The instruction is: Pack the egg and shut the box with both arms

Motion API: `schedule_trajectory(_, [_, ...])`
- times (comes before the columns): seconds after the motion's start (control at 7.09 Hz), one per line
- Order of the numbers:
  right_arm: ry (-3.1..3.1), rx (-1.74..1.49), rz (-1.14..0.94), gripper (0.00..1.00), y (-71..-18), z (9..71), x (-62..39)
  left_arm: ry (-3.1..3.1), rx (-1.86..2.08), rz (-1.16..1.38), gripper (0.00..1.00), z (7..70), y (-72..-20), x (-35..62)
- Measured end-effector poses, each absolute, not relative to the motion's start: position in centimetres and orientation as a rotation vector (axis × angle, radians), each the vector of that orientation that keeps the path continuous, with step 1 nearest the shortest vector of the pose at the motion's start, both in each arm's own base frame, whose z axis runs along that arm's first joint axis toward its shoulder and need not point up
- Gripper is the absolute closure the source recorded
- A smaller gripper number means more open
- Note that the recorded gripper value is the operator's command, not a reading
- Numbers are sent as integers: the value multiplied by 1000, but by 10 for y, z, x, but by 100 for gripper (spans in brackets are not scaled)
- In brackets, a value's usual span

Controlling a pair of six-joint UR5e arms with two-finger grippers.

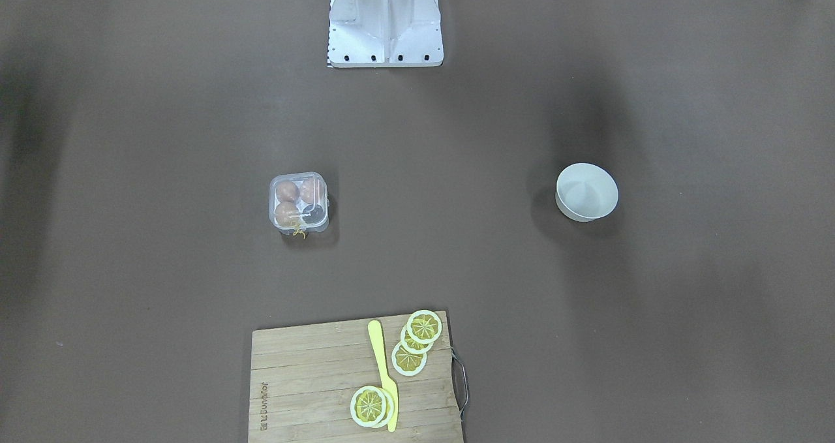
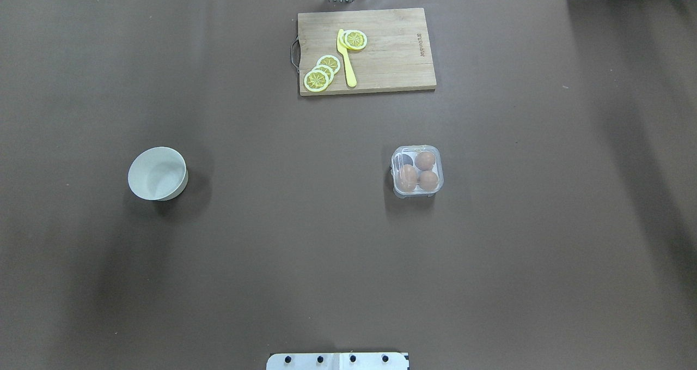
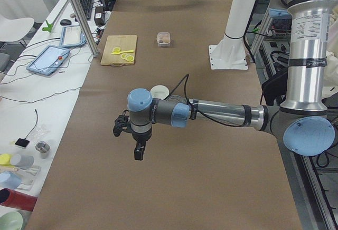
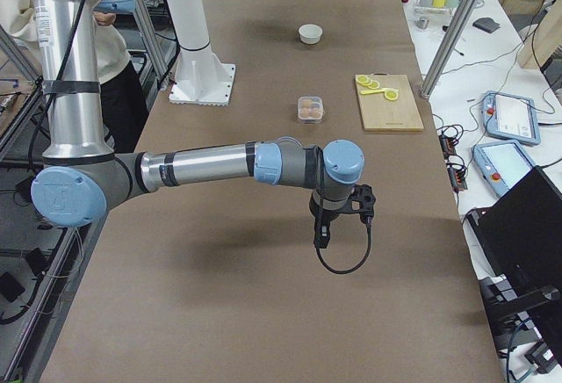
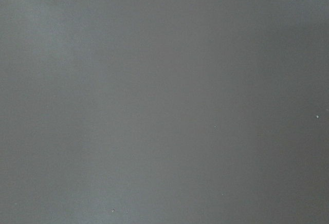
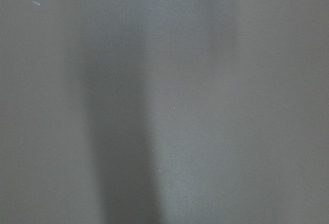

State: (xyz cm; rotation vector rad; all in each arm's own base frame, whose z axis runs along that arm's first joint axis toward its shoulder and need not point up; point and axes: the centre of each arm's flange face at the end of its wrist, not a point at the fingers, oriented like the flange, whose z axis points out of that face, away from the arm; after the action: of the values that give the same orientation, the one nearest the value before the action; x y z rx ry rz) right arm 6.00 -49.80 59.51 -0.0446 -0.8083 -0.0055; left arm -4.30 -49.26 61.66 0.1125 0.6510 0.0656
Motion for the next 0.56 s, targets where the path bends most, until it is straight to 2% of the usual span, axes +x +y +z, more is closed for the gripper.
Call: schedule_trajectory(0.56, [-831, -41, -4, 0, -499, 591, 59, 651, 111, 63, 2, 617, -493, -44])
